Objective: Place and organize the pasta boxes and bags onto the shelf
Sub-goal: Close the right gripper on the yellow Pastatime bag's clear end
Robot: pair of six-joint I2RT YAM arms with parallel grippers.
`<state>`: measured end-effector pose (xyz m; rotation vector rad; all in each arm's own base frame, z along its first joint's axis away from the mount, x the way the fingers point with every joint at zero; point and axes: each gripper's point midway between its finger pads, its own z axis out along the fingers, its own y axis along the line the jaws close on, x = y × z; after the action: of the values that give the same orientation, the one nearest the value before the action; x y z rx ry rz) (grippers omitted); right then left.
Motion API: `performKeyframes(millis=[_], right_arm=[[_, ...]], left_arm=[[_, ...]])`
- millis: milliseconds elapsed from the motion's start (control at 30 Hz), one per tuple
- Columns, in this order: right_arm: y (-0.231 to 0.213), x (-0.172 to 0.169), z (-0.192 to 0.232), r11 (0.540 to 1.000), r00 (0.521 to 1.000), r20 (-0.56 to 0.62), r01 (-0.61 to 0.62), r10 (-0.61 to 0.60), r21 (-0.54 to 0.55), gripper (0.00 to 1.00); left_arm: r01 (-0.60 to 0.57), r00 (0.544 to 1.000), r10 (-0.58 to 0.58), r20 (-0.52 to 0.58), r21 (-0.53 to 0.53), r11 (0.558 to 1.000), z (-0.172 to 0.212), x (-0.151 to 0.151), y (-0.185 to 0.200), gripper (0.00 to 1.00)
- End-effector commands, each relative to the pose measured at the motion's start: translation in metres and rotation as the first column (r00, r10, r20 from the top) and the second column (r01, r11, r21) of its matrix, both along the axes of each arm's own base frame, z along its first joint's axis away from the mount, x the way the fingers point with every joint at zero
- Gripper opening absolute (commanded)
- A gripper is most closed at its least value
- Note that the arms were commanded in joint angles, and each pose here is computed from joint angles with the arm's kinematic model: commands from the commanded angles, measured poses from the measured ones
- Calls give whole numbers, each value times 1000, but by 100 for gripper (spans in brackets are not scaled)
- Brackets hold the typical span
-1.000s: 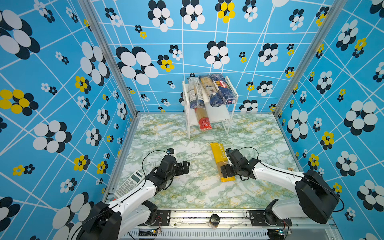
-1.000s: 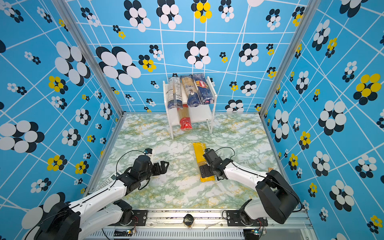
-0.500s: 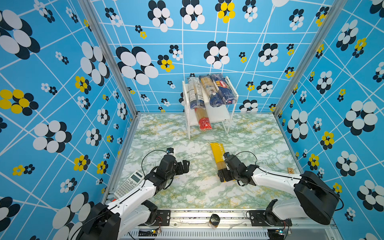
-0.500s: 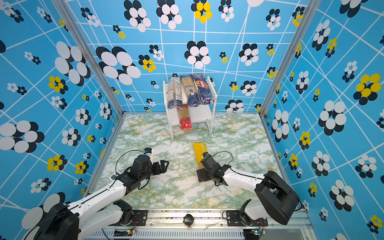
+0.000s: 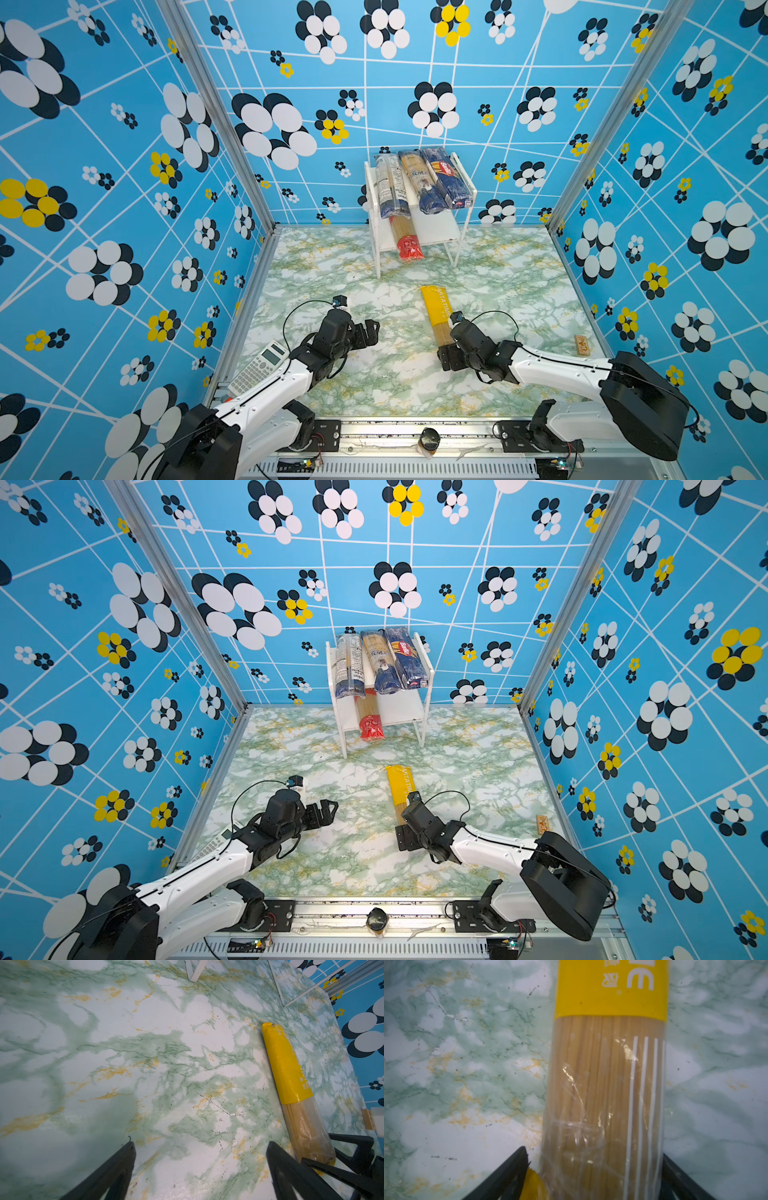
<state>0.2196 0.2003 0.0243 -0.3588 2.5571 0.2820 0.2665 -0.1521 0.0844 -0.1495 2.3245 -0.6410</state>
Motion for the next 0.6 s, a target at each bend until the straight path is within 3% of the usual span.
performKeyframes(millis=[0, 200, 367, 567], right_arm=[[-23, -22, -25, 995, 995, -94, 19, -28, -93, 86], [-22, -14, -24, 994, 997, -57, 40, -47, -104, 74], [-19, -9, -18, 995, 999, -30, 42, -45, -88, 48], [-17, -6, -9, 997, 999, -4, 46, -46, -64, 27]], left_arm=[[-2, 1000, 3, 23, -20, 1000, 6, 7, -4, 99], [12, 1000, -12, 24, -25, 1000, 4, 12, -10, 99], [23, 999, -22, 35, -21, 1000, 7, 17, -13, 99], [40, 999, -40, 33, -17, 999, 4, 18, -16, 99]])
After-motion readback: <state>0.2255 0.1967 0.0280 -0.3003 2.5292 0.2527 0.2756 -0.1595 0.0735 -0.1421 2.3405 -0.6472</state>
